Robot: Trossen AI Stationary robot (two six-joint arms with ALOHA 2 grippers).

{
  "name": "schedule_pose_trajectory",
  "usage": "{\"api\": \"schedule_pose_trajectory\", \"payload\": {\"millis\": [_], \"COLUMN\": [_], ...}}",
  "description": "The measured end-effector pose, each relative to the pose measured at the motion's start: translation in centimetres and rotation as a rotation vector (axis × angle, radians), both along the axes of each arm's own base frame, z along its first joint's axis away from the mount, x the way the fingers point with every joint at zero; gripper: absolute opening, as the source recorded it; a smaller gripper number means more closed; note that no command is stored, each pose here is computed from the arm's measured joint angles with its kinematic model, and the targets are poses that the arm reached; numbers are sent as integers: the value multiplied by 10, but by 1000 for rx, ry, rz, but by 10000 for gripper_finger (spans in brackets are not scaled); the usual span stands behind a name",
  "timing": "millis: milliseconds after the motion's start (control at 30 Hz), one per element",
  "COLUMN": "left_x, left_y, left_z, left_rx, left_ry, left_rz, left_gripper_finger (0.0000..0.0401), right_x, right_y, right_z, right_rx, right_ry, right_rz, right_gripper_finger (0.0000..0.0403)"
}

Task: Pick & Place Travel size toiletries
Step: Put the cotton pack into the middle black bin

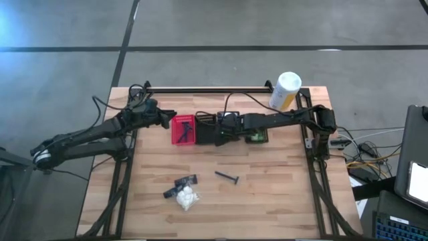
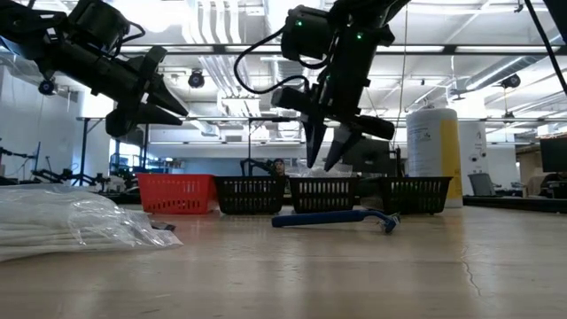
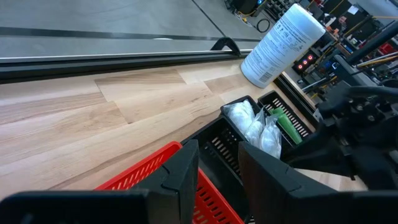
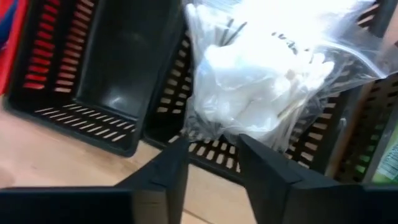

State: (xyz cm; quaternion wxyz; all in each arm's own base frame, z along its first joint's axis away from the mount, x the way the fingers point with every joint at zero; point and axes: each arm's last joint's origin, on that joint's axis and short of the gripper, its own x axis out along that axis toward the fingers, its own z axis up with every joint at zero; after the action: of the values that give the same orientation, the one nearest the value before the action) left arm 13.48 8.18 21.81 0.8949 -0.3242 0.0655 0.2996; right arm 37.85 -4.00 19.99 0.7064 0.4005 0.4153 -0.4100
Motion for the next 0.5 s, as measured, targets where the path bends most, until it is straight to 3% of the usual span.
{"api": "schedule_pose_trajectory", "payload": {"millis": [167, 333, 433, 500], "left_x": [0, 0, 1, 3], "left_y": [0, 0, -1, -3], "left_z": [0, 1, 4, 7], "left_rx": [0, -16, -157, -242], "left_ry": [0, -20, -131, -215], "left_rz": [0, 8, 18, -44], "left_gripper_finger": [120, 120, 120, 120], "right_x": [3, 5, 4, 3], "right_y": [1, 1, 3, 6], "right_z": [5, 12, 16, 20], "right_rx": [12, 25, 28, 31], "right_ry": [-15, -29, -39, -54], "right_rz": [19, 46, 49, 47], "right_gripper_finger": [89, 90, 102, 112]}}
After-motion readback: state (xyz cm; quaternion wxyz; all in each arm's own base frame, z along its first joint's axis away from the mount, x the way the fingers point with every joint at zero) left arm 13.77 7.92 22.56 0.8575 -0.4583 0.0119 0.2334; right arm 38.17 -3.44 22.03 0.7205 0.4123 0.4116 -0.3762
